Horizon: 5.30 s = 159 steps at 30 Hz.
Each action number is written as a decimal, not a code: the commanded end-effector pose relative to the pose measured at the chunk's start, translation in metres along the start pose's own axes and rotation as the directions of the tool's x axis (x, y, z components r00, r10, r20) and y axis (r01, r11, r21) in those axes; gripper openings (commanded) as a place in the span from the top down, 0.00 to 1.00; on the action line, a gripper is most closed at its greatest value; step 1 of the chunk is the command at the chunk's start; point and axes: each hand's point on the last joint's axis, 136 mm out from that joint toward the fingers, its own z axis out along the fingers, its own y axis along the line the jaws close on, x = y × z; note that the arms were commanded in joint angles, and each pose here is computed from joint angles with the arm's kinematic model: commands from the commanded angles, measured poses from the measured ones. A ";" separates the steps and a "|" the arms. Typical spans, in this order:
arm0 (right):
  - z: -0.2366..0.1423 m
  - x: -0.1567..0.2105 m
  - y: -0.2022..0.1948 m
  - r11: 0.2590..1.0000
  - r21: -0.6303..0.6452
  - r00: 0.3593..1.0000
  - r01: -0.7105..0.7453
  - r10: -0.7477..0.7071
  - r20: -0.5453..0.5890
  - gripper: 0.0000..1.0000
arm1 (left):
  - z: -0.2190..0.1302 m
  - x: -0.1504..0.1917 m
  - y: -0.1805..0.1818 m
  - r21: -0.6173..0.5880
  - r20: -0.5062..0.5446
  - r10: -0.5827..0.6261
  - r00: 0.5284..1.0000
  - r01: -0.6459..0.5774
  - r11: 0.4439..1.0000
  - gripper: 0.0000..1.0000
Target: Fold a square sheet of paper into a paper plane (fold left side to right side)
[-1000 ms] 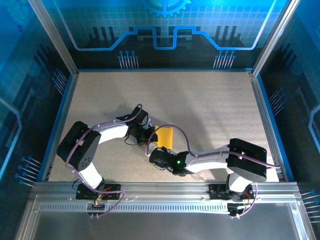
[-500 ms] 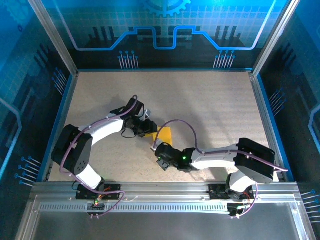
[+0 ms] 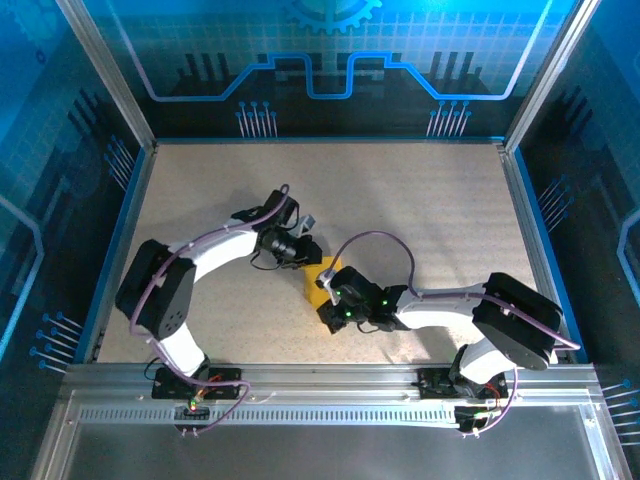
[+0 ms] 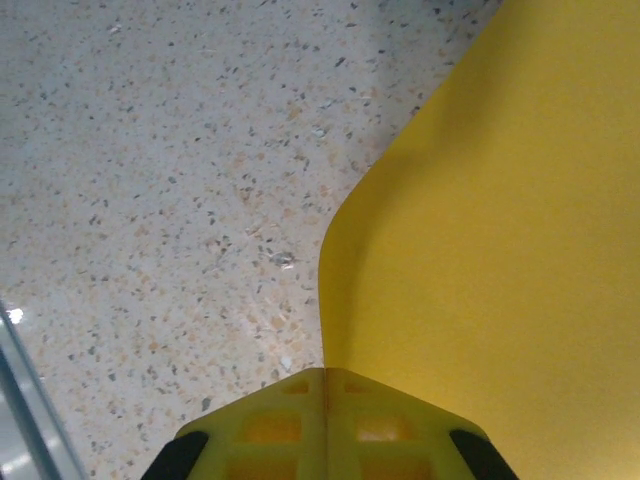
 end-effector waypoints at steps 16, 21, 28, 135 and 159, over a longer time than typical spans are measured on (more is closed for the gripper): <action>0.002 0.001 0.001 0.990 -0.084 0.994 -0.113 0.113 -0.011 1.00 | 0.064 0.008 0.036 -0.117 -0.140 0.012 0.990 -0.029 0.993 0.94; -0.001 0.001 -0.006 0.987 -0.064 0.988 -0.151 0.150 -0.024 1.00 | 0.070 0.013 0.050 -0.154 -0.151 0.002 0.989 -0.026 0.988 0.96; -0.005 0.002 -0.020 0.983 0.003 0.981 -0.183 0.183 -0.057 1.00 | 0.073 0.016 0.058 -0.179 -0.155 -0.011 0.988 -0.017 0.984 0.98; 0.011 0.040 -0.079 0.952 0.252 0.950 -0.174 0.230 -0.212 0.89 | -0.017 -0.028 0.026 -0.117 0.101 0.057 0.993 -0.045 0.992 0.80; 0.012 0.043 -0.080 0.950 0.261 0.945 -0.170 0.233 -0.230 0.88 | 0.028 0.058 0.007 0.012 0.040 -0.009 0.999 0.008 1.000 0.85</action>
